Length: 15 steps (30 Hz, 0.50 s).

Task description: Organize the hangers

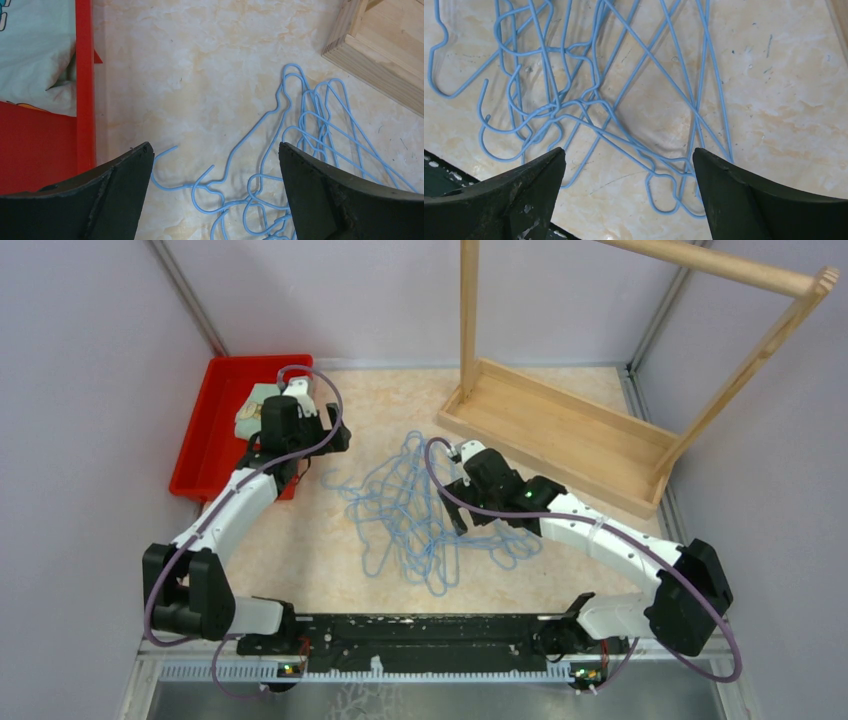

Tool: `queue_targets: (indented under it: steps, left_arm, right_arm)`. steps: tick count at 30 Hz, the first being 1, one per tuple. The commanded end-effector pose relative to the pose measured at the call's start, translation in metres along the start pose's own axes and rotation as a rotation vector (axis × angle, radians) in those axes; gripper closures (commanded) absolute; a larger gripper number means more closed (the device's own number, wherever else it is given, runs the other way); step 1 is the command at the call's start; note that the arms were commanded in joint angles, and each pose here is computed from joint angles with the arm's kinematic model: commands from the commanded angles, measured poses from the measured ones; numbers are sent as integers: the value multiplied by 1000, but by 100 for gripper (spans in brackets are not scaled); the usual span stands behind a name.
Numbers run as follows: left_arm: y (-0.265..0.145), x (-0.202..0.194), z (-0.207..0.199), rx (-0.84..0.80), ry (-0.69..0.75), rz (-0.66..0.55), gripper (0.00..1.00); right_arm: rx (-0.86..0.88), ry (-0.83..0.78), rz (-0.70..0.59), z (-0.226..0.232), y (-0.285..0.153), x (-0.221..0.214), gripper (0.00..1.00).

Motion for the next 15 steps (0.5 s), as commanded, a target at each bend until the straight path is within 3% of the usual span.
queue_targets:
  steps: [1,3,9,15]
  left_arm:
    - [-8,0,-1,-9,-10,-15,0]
    - [-10,-2,-1,-5,-12,-15,0]
    - [-12,-8,1,8,-24,-13,0]
    - [-11,-14,1,9,-32,0,0]
  right_arm:
    - [120,-39,0,10,-4,-6,1]
    - [170,-57,10,14,-2,-12,7]
    - [120,-131,170,5,13,-36,40]
    - [79,-184,205,1,27,-37,40]
Point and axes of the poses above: each gripper's point midway between its finger pads, its own y axis out along the fingers, its own z axis along the line the jaws close on, x = y × z, the point moved 7 cm from there along -y, back along the fingers, and after that the axes turned 5 degrees about y, right-handed, at the moved point
